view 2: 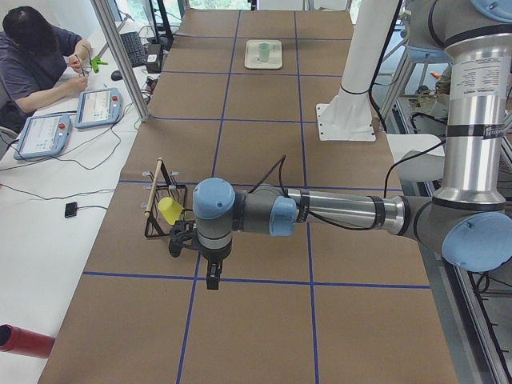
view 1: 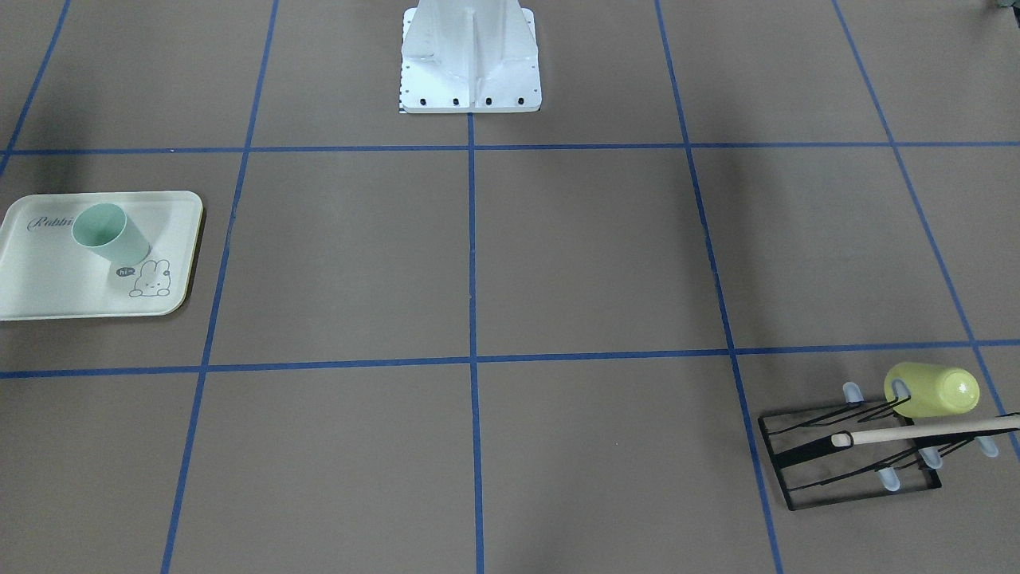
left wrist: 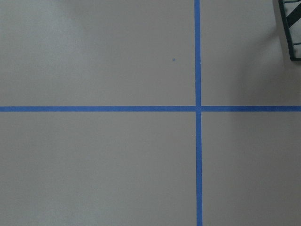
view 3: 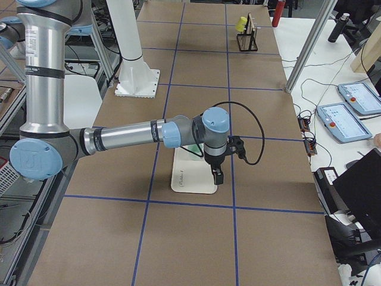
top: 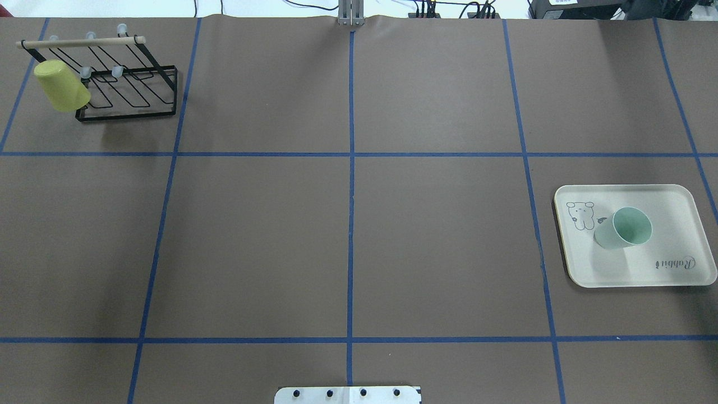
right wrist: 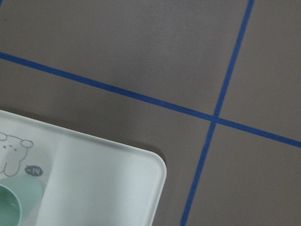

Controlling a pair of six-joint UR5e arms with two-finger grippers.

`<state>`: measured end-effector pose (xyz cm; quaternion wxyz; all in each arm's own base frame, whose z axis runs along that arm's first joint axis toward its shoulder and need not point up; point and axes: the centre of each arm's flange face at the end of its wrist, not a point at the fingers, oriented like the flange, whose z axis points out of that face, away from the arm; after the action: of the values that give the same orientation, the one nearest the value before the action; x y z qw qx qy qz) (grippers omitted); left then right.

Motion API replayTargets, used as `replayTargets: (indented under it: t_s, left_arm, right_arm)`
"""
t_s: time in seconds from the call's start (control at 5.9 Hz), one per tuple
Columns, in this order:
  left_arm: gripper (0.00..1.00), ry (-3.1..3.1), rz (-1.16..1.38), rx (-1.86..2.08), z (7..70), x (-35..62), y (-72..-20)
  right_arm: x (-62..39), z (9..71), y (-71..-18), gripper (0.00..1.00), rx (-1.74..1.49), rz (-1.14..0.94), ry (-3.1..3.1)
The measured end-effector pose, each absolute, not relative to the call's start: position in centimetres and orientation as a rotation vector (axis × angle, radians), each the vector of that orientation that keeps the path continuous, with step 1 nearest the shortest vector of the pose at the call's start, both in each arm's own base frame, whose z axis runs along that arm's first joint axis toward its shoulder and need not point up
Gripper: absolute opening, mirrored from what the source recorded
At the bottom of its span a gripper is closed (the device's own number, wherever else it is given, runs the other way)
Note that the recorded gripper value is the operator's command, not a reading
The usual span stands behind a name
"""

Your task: Left arm grabs green cup and hands to right arm on tray

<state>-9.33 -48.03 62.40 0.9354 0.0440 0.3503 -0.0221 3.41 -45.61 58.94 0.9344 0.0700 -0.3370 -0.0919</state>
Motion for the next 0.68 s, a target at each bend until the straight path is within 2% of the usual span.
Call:
replayTargets:
  t_s: [0.34, 0.68]
  left_arm:
    - [1.00, 0.716, -0.051, 0.067, 63.5, -9.2, -46.6]
    - [1.00, 0.759, -0.034, 0.075, 63.1, -8.9, -45.7]
  right_arm:
    - [5.7, 64.1, -40.8, 1.00, 0.056, -0.125, -0.654]
    - [5.6, 65.0, -40.1, 1.00, 0.037, -0.118, -0.655]
